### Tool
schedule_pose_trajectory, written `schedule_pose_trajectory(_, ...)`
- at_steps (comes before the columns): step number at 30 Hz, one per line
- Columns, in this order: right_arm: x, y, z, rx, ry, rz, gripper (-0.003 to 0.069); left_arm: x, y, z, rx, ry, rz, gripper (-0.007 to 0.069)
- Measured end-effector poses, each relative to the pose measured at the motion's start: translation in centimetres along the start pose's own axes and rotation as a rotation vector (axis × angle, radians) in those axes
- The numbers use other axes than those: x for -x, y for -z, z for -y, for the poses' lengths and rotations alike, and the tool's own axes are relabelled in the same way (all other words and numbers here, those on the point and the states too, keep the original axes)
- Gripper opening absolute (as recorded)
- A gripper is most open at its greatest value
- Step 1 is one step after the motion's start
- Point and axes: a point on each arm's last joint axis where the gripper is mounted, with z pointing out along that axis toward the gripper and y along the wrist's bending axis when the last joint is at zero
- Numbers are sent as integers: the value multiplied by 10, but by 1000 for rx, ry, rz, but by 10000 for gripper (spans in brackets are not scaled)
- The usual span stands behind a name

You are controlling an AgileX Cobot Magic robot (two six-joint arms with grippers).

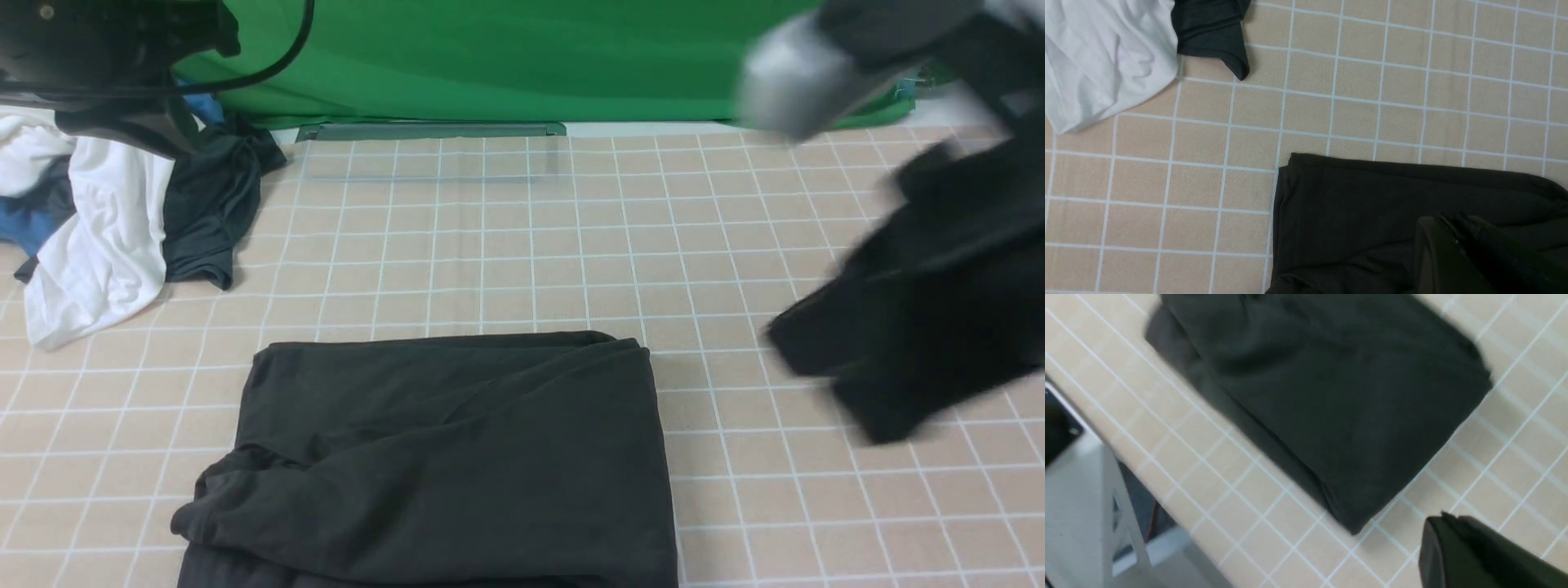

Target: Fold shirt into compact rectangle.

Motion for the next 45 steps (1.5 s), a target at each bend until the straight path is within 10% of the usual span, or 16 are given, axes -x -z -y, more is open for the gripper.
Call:
schedule_pose_trajectory(9, -99, 93, 22, 50, 195, 486, 27, -1, 0, 7, -78, 29, -13, 16)
schedule_pose_trajectory(20, -140, 19, 29, 48, 290, 873, 27, -1, 0, 7, -79, 16, -12, 16)
schedule_pose_trajectory(45, -139, 10, 29, 59, 273, 967, 94, 4, 0, 7, -77, 9, 46, 16)
